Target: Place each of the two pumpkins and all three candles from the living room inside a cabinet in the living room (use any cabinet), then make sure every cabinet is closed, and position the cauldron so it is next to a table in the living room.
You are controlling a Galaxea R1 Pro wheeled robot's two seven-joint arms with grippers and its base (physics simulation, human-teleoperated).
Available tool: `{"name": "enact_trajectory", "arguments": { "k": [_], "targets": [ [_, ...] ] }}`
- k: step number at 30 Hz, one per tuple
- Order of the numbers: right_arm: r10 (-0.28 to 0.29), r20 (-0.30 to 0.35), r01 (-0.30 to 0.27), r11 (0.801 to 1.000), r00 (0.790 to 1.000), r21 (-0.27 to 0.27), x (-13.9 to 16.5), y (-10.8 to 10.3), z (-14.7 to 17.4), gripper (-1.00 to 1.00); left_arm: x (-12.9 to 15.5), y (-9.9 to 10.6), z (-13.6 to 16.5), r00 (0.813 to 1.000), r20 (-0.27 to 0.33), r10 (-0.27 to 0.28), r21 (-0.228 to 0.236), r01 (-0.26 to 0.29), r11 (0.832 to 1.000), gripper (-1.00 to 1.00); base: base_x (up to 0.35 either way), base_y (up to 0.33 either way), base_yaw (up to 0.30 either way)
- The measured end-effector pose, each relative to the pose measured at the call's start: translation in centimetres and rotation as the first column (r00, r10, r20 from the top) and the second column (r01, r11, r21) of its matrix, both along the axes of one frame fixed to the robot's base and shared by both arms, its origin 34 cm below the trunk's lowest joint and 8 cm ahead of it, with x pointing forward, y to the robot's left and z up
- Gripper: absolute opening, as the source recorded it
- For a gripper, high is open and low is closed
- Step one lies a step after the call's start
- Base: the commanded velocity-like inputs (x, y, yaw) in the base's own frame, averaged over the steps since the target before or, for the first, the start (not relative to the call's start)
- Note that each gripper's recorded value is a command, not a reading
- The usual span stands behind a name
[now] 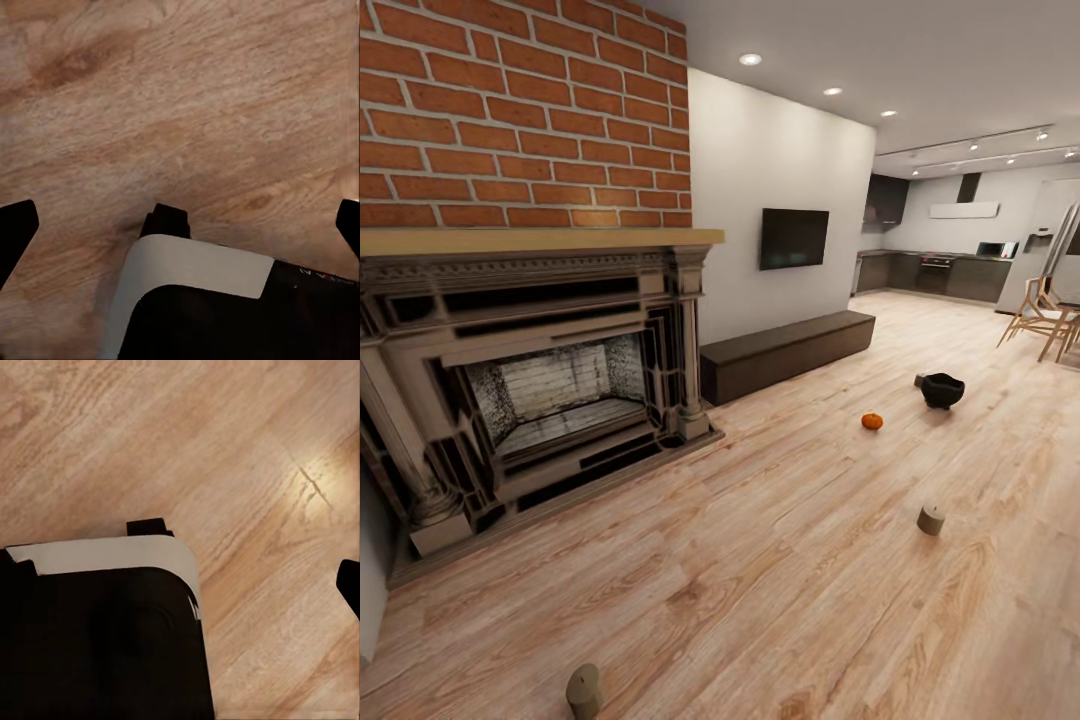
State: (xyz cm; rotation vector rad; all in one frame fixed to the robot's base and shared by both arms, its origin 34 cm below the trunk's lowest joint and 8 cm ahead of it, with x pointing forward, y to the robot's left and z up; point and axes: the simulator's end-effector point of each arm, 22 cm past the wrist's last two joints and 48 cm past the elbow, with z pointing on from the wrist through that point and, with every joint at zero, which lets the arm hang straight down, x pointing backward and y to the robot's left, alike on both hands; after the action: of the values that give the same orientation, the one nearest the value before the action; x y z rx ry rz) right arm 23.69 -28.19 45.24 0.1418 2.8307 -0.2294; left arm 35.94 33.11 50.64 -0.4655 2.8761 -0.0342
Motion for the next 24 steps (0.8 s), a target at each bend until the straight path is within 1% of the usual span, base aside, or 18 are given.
{"name": "enact_trajectory", "arguments": {
  "k": [1,2,3,4,5,6,7,8,10,11,12,14,15,17,18,19,22,24],
  "targets": [
    [0.001,-0.010,0.000,1.000,1.000,0.004,0.0,0.3,0.0,1.00,2.7,1.9,1.9,0.999,0.024,0.040,-0.021,-0.039,0.999,1.00,0.000,0.000,0.000],
    [0.001,-0.013,-0.001,1.000,1.000,0.008,0.2,0.5,0.0,1.00,5.2,3.4,3.2,0.996,0.024,0.081,-0.029,-0.080,0.996,1.00,0.000,0.000,0.000],
    [0.001,-0.012,-0.001,1.000,1.000,0.011,0.4,0.7,0.0,1.00,8.0,4.9,4.2,0.993,0.023,0.118,-0.023,-0.118,0.993,1.00,0.000,0.000,0.000],
    [0.002,-0.012,-0.002,1.000,1.000,0.013,0.5,0.8,0.0,1.00,10.0,6.1,4.8,0.988,0.011,0.153,-0.016,-0.153,0.988,1.00,0.000,0.000,0.000],
    [0.002,-0.012,-0.002,1.000,1.000,0.014,0.6,0.9,0.0,1.00,10.8,6.5,5.1,0.986,0.006,0.167,-0.014,-0.167,0.986,1.00,0.000,0.000,0.000],
    [0.003,-0.011,-0.003,1.000,1.000,0.016,0.8,1.1,0.0,1.00,12.6,7.1,5.7,0.983,0.007,0.185,-0.010,-0.185,0.983,1.00,0.000,0.000,0.000],
    [0.002,-0.009,-0.002,1.000,1.000,0.020,1.0,1.5,0.1,1.00,14.8,7.4,6.6,0.981,0.021,0.191,-0.006,-0.191,0.982,1.00,0.000,0.000,0.000],
    [0.002,-0.008,-0.002,1.000,1.000,0.023,1.2,1.8,0.1,1.00,15.6,7.5,7.0,0.981,0.027,0.190,-0.001,-0.190,0.982,1.00,0.000,0.000,0.000],
    [0.018,-0.031,-0.017,1.000,0.999,0.020,1.4,3.0,0.2,1.00,19.7,7.6,9.2,0.984,0.065,0.167,0.019,-0.169,0.986,1.00,0.000,0.000,0.000],
    [0.026,-0.037,-0.025,1.000,0.999,0.018,1.4,3.3,0.2,1.00,20.6,7.6,9.8,0.984,0.076,0.161,0.024,-0.164,0.986,1.00,0.000,0.000,0.000],
    [0.062,-0.047,-0.061,0.998,0.997,0.009,1.8,3.8,0.3,1.00,23.3,7.5,11.6,0.983,0.106,0.148,0.029,-0.152,0.988,1.00,0.000,0.000,0.000],
    [0.076,-0.049,-0.076,0.997,0.996,0.006,1.9,4.0,0.3,1.00,24.7,7.5,12.6,0.982,0.126,0.143,0.027,-0.148,0.989,1.00,0.000,0.000,0.000],
    [0.089,-0.050,-0.088,0.996,0.995,0.006,2.0,4.4,0.4,1.00,25.8,7.0,13.2,0.981,0.141,0.134,0.013,-0.137,0.990,1.00,0.000,0.000,0.000],
    [0.093,-0.048,-0.093,0.996,0.995,0.006,2.3,4.7,0.4,1.00,26.3,6.3,13.5,0.981,0.149,0.121,-0.001,-0.123,0.992,1.00,0.000,0.000,0.000],
    [0.097,-0.037,-0.096,0.995,0.995,0.008,3.0,5.2,0.7,1.00,26.7,4.9,13.4,0.984,0.153,0.087,-0.006,-0.087,0.996,1.00,0.000,0.000,0.000],
    [0.097,-0.033,-0.096,0.995,0.995,0.009,3.3,5.5,0.8,1.00,26.8,4.5,13.4,0.986,0.153,0.067,0.003,-0.069,0.998,1.00,0.000,0.000,0.000],
    [0.095,-0.035,-0.096,0.995,0.995,-0.001,4.7,7.1,1.3,1.00,26.9,3.1,13.0,0.989,0.143,-0.028,0.064,0.019,0.998,1.00,0.000,0.000,0.000],
    [0.109,-0.031,-0.110,0.994,0.994,-0.015,5.9,8.0,1.8,1.00,27.0,2.1,12.9,0.988,0.142,-0.065,0.076,0.055,0.996,1.00,0.000,0.000,0.000]
  ]
}}
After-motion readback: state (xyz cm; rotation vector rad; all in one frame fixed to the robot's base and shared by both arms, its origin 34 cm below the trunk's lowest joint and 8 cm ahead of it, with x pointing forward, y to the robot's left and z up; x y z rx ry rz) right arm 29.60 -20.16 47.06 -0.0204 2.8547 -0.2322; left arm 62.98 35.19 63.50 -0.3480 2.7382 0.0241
